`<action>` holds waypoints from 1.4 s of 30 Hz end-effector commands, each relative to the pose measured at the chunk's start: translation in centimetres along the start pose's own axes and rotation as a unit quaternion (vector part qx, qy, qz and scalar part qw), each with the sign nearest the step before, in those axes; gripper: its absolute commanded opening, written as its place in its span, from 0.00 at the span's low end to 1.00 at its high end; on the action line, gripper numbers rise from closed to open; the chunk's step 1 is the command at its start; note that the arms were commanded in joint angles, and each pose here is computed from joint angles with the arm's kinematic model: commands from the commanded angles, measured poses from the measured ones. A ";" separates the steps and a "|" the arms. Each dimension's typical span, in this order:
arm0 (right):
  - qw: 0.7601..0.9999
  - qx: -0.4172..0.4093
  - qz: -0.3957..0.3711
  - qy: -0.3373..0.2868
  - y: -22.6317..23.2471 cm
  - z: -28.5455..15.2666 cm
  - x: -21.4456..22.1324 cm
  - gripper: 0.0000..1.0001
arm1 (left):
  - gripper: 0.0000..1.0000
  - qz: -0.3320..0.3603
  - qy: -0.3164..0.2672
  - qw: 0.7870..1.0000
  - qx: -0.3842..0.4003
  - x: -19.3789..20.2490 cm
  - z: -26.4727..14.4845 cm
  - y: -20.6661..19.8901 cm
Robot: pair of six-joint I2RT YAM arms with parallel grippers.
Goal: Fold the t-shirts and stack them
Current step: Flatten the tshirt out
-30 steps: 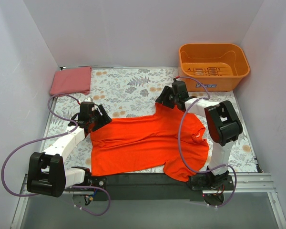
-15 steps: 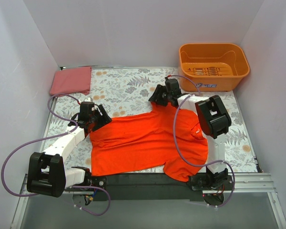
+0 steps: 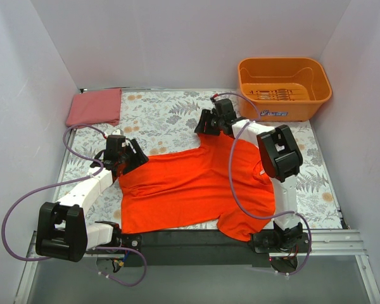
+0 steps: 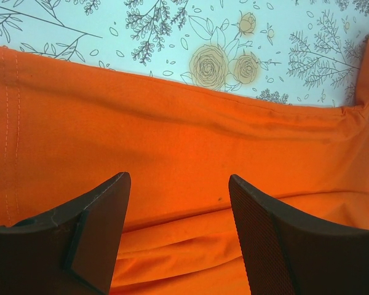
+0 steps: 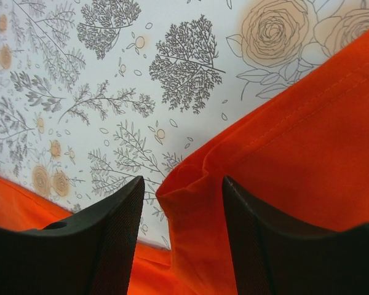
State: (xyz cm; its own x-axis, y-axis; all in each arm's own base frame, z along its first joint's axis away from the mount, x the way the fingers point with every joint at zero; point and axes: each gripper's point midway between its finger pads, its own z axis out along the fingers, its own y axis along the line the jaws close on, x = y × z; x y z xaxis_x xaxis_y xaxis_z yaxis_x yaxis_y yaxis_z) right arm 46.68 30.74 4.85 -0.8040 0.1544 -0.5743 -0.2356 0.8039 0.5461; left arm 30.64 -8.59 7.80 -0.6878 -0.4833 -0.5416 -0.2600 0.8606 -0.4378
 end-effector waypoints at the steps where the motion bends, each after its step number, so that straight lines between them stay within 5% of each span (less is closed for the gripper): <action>1: 0.998 0.010 -0.057 -0.037 1.2 -2.6 -2.9 0.61 | 0.64 0.004 -0.019 1.000 0.002 -0.7 -0.5 -0.2; 11: 0.981 0.133 -0.136 -0.031 -6.1 -11.8 -2.5 0.56 | 0.63 -0.034 -0.047 0.993 -0.102 -2.3 -0.2 3.5; 19: 0.970 0.190 -0.150 -0.010 -12.5 -15.0 -1.9 0.49 | 0.60 -0.086 -0.036 0.980 -0.174 -3.8 0.8 7.7; 42: 0.961 0.197 -0.192 0.025 -15.6 -12.9 -2.1 0.43 | 0.60 -0.071 -0.022 0.978 -0.193 -3.8 2.0 9.1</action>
State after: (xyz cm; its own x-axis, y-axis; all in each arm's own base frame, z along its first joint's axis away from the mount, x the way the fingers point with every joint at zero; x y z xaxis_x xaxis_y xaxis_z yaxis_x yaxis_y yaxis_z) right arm 43.38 10.27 2.62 -0.7825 -0.2000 -0.5897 -0.2806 0.9587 0.0473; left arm 31.61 0.43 3.68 -0.6095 -0.6135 -0.5021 -0.6034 0.7698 -0.2082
